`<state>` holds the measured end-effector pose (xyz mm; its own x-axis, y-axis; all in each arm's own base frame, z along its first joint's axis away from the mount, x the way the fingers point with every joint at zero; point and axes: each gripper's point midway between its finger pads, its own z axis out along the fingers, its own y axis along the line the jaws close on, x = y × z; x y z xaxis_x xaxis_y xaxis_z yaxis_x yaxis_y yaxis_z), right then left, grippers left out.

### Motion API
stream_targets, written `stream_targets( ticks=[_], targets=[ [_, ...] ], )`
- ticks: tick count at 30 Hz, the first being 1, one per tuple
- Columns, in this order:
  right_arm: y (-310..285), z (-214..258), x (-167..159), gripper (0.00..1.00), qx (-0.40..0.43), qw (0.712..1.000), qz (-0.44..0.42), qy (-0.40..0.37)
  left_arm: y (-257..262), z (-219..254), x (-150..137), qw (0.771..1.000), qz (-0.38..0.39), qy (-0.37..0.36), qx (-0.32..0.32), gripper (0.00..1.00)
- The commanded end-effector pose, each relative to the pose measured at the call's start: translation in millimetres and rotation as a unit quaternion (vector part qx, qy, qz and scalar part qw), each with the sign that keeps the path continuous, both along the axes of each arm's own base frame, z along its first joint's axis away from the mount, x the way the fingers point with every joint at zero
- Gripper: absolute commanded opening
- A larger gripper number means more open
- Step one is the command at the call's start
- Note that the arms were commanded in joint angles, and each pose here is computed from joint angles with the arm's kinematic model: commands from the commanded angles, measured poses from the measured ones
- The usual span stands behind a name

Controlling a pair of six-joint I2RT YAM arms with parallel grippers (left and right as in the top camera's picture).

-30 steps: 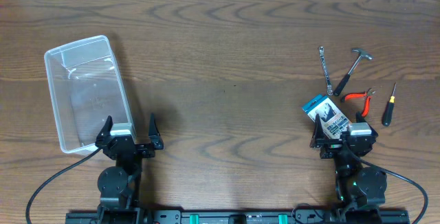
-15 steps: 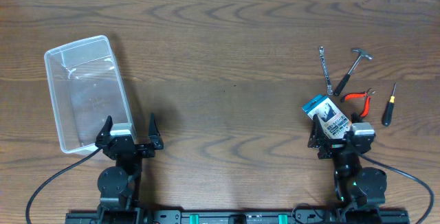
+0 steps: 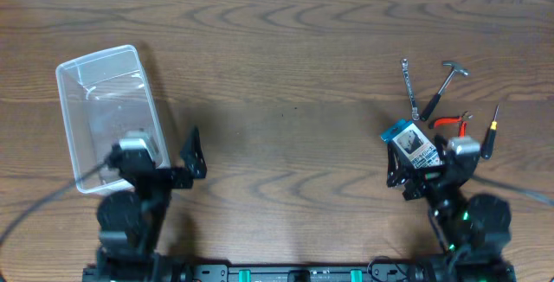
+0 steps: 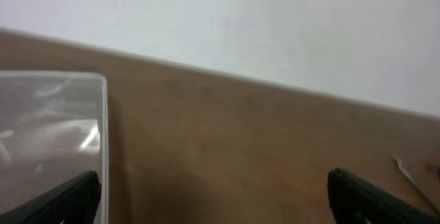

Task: Pack container
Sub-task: 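Reach the left gripper to the clear container's rim and grasp it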

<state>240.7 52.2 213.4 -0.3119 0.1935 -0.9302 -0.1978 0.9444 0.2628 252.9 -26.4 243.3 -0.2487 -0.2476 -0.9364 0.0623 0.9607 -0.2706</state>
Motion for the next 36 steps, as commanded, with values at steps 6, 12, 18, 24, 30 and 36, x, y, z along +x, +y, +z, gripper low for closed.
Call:
stream_targets(
  ticks=[6, 12, 18, 24, 30, 36],
  targets=[
    [9.6, 9.4, 25.2, 0.99, -0.118, 0.976, 0.073, 0.166, 9.4, 18.2, 27.7, 0.965, 0.02, 0.26, 0.022, 0.98],
    [9.6, -1.8, 27.0, 0.99, -0.128, 0.94, 0.094, 0.302, 22.9, 30.6, 21.3, 0.906, 0.04, 0.421, 0.023, 0.98],
    [3.1, -20.5, 35.6, 0.88, -0.144, 0.925, 0.084, 0.341, 61.3, 22.5, 17.3, 0.879, 0.128, 0.458, 0.04, 0.54],
    [0.2, -22.7, 37.8, 0.82, -0.15, 0.924, 0.077, 0.344, 120.2, 20.8, 20.1, 0.847, 0.307, 0.427, -0.076, 0.22],
    [0.3, -24.1, 35.2, 0.82, -0.149, 0.922, 0.078, 0.349, 136.5, -1.1, 86.5, 0.861, 0.303, 0.396, -0.1, 0.06],
    [-0.8, -30.1, 23.0, 0.94, -0.15, 0.911, 0.082, 0.374, 148.9, -85.4, 134.9, 0.824, 0.315, 0.457, -0.115, 0.06]
  ],
)
